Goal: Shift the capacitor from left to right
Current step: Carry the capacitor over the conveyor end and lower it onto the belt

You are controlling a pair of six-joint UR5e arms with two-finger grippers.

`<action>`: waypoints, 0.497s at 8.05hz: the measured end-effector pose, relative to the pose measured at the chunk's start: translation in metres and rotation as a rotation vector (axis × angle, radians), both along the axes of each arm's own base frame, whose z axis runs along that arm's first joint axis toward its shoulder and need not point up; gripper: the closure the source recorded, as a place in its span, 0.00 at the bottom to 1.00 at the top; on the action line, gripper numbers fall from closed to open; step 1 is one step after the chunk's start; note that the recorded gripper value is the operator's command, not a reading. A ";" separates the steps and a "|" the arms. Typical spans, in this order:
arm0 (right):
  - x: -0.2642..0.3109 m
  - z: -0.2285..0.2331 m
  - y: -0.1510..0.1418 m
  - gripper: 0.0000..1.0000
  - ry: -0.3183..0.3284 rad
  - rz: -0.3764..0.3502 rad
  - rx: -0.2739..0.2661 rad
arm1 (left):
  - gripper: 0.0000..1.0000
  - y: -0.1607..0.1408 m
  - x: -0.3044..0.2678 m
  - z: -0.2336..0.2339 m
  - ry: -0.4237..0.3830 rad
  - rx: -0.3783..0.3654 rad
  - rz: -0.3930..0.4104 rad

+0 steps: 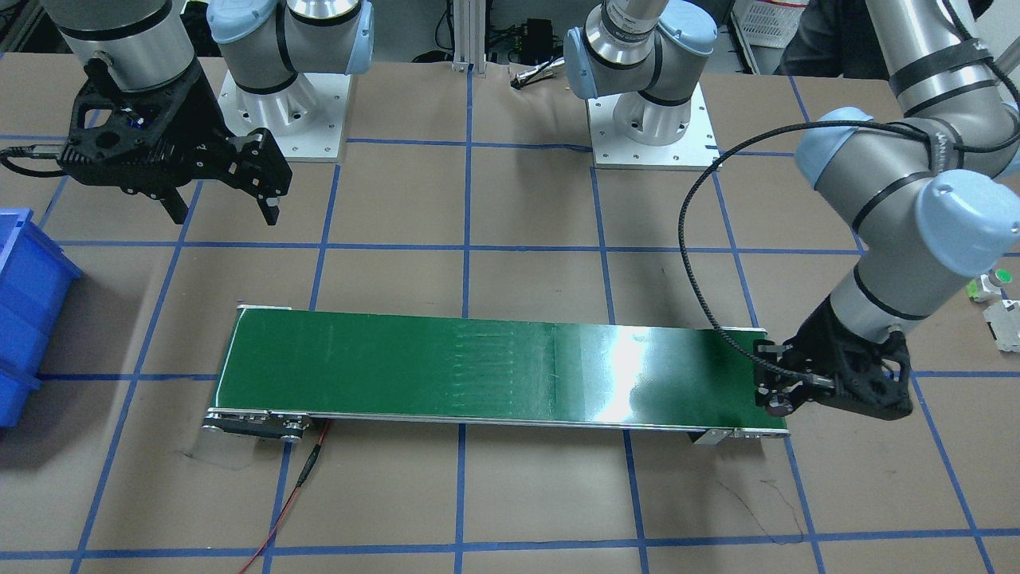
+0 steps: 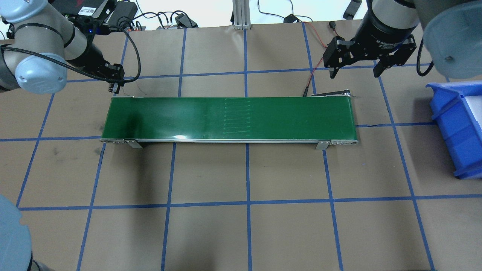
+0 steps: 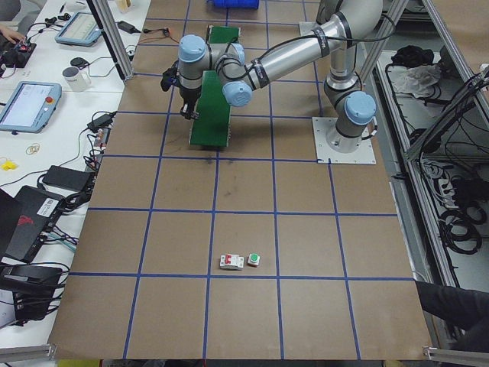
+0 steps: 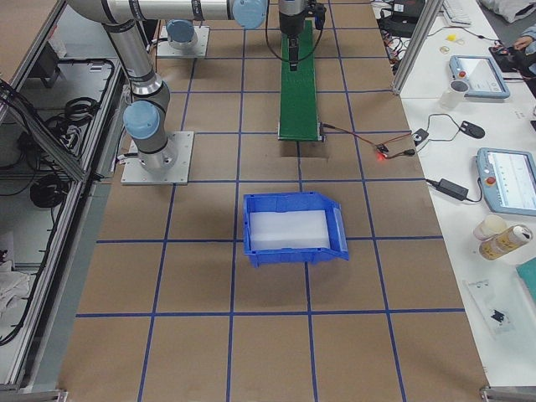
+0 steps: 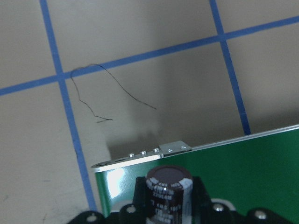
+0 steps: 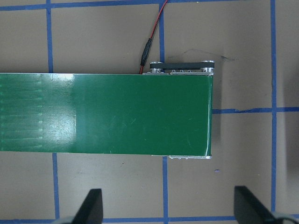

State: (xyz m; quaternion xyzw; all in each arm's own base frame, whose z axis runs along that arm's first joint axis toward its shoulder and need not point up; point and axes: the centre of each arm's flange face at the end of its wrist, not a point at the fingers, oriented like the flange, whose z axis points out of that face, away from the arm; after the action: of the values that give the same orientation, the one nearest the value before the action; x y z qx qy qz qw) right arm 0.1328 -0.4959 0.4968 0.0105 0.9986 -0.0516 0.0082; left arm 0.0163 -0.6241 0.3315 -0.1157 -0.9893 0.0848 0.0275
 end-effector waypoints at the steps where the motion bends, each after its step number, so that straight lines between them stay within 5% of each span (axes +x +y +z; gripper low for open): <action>1: 0.000 0.000 0.000 0.00 0.000 0.000 0.000 | 1.00 -0.003 -0.011 -0.023 0.010 0.040 -0.005; 4: 0.000 0.000 0.000 0.00 -0.001 0.001 0.000 | 1.00 -0.003 -0.009 -0.053 -0.052 0.117 0.001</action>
State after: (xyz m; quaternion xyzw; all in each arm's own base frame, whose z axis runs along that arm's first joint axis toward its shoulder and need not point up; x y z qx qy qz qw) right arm 0.1329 -0.4959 0.4967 0.0102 0.9986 -0.0516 0.0087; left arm 0.0069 -0.6275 0.2786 -0.1158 -0.9930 0.0238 0.0085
